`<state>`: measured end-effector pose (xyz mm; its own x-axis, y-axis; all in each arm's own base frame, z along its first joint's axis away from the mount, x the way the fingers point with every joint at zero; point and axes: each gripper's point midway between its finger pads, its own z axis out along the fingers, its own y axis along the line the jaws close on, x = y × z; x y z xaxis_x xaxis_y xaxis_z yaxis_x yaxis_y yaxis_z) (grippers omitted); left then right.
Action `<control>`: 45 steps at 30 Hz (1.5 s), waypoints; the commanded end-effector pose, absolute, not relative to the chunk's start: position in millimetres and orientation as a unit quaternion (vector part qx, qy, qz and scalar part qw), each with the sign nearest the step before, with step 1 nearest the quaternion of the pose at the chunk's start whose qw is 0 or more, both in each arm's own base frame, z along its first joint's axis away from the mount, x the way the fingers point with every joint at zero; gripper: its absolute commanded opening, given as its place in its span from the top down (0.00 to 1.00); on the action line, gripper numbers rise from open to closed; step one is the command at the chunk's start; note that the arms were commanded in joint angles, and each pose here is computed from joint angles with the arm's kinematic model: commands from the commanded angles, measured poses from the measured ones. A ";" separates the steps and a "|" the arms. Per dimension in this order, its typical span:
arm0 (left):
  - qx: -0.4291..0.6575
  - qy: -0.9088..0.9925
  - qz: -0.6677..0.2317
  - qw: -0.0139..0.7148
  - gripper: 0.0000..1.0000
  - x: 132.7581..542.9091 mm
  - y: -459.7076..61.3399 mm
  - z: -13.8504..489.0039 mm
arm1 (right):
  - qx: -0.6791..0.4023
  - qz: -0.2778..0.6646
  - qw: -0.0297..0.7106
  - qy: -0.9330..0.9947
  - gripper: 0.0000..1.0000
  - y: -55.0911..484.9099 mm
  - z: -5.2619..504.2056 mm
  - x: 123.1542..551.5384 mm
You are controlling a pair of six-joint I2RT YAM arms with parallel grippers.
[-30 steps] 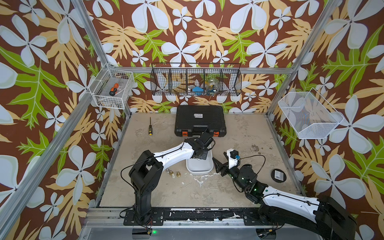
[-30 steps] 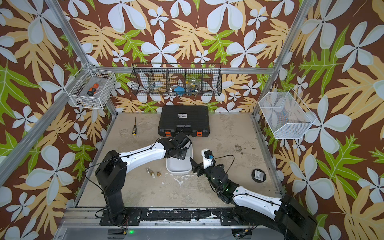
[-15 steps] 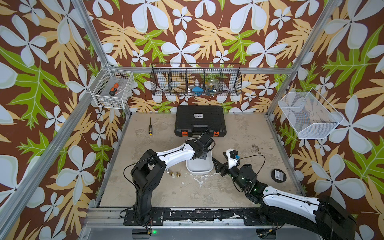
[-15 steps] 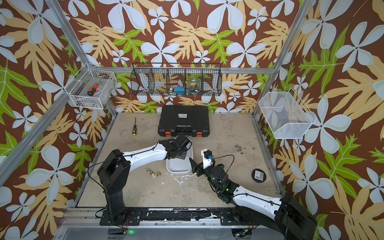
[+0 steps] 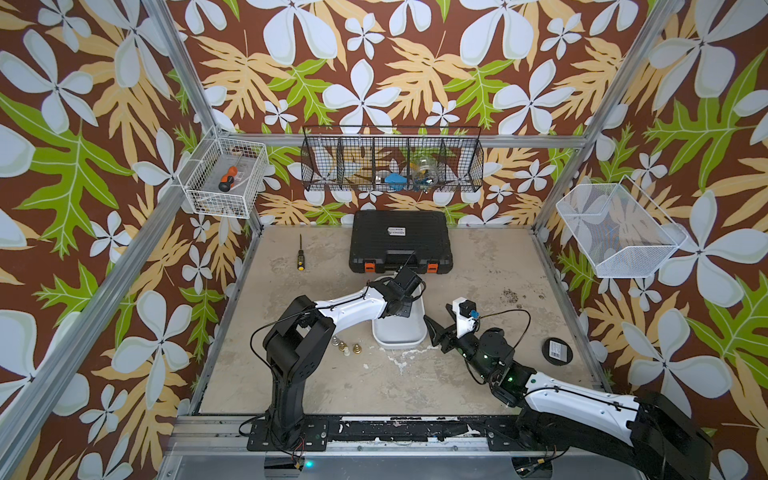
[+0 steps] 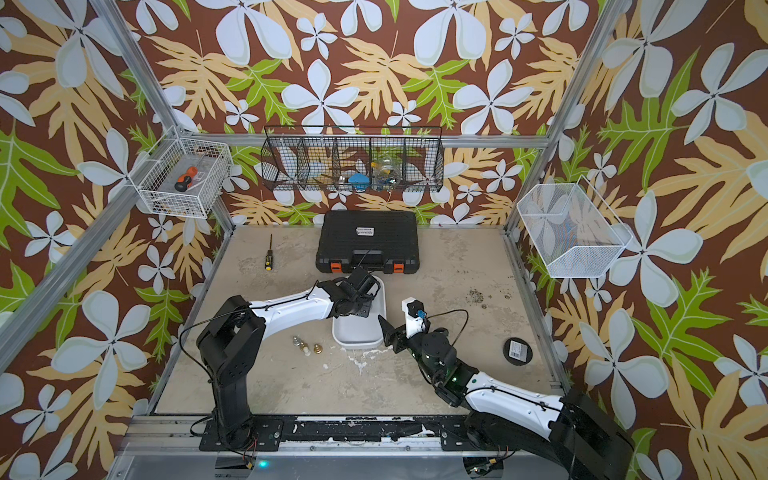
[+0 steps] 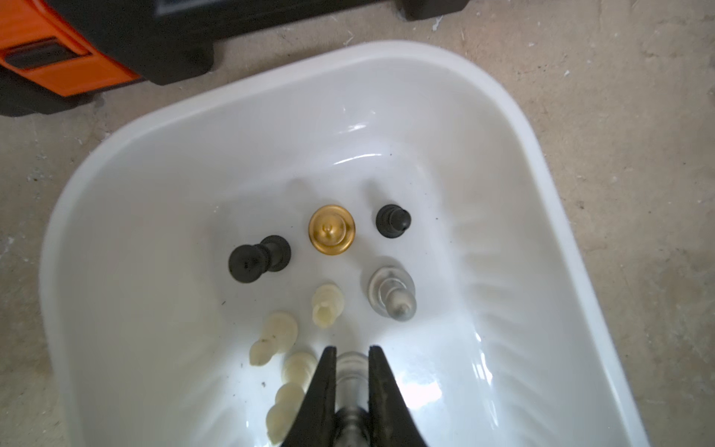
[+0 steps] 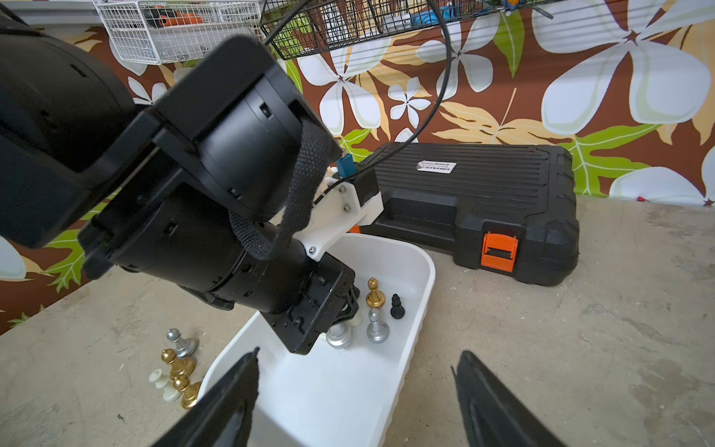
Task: Put the chess pieces into the storage box
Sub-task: Place the chess piece in the storage box.
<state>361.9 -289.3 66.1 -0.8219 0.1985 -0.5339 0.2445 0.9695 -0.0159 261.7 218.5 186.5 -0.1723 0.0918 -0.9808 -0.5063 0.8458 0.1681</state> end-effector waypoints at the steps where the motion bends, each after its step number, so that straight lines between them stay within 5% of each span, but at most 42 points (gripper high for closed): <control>1: 0.117 0.951 -0.046 0.283 0.91 366.0 -291.8 66.8 | -0.143 0.243 0.635 0.719 0.20 220.2 193.1 262.1; 36: 0.116 0.946 -0.042 0.300 0.89 373.5 -291.4 52.9 | -0.148 0.249 0.632 0.719 0.20 223.4 193.0 261.2; 45: 0.118 0.946 -0.046 0.297 0.74 370.8 -291.3 53.1 | -0.147 0.248 0.631 0.720 0.19 223.1 192.6 261.4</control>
<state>371.2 -291.6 50.2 -0.7972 0.1916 -0.5726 0.2426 0.9700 -0.0133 260.0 222.1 184.0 -0.1812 0.0843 -0.9798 -0.5235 0.8352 0.1686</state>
